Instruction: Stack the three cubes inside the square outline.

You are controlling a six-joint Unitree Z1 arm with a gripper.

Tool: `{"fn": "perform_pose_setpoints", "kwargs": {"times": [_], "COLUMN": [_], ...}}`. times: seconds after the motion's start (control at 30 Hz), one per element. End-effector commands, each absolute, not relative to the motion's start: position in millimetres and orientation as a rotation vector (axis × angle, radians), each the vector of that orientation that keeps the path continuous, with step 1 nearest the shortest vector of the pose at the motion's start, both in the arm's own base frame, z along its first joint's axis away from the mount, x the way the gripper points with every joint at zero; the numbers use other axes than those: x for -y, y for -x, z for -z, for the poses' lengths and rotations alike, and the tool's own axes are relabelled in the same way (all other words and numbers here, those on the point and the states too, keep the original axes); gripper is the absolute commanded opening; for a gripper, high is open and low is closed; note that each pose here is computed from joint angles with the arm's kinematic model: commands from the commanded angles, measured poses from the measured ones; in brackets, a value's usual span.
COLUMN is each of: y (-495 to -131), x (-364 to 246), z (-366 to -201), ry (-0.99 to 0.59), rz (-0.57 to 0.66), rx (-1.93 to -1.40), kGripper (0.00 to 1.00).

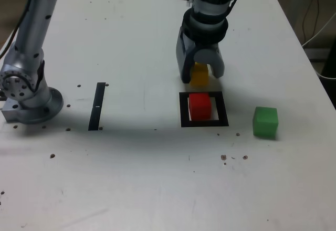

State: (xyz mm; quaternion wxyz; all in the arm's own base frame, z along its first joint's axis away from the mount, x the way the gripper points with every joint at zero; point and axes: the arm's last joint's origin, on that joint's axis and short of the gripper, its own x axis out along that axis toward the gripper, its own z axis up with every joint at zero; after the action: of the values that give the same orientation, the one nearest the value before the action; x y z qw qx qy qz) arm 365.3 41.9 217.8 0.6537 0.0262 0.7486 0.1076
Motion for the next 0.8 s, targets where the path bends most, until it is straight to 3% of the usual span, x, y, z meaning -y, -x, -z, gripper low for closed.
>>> {"fn": "perform_pose_setpoints", "kwargs": {"times": [0.0,0.37,0.53,0.63,0.77], "y": [-366,-368,-365,-361,-348], "x": [-43,-43,-43,-40,-29], "z": [-218.3,-216.9,-220.4,-230.5,-258.2], "ry": [-0.059,-0.056,-0.058,-0.066,-0.080], "rz": [-0.246,-0.248,-0.248,-0.246,-0.240], "rx": [-1.698,-1.681,-1.673,-1.660,-1.630], "kGripper": [0.50,0.25,0.20,0.20,0.20]}}
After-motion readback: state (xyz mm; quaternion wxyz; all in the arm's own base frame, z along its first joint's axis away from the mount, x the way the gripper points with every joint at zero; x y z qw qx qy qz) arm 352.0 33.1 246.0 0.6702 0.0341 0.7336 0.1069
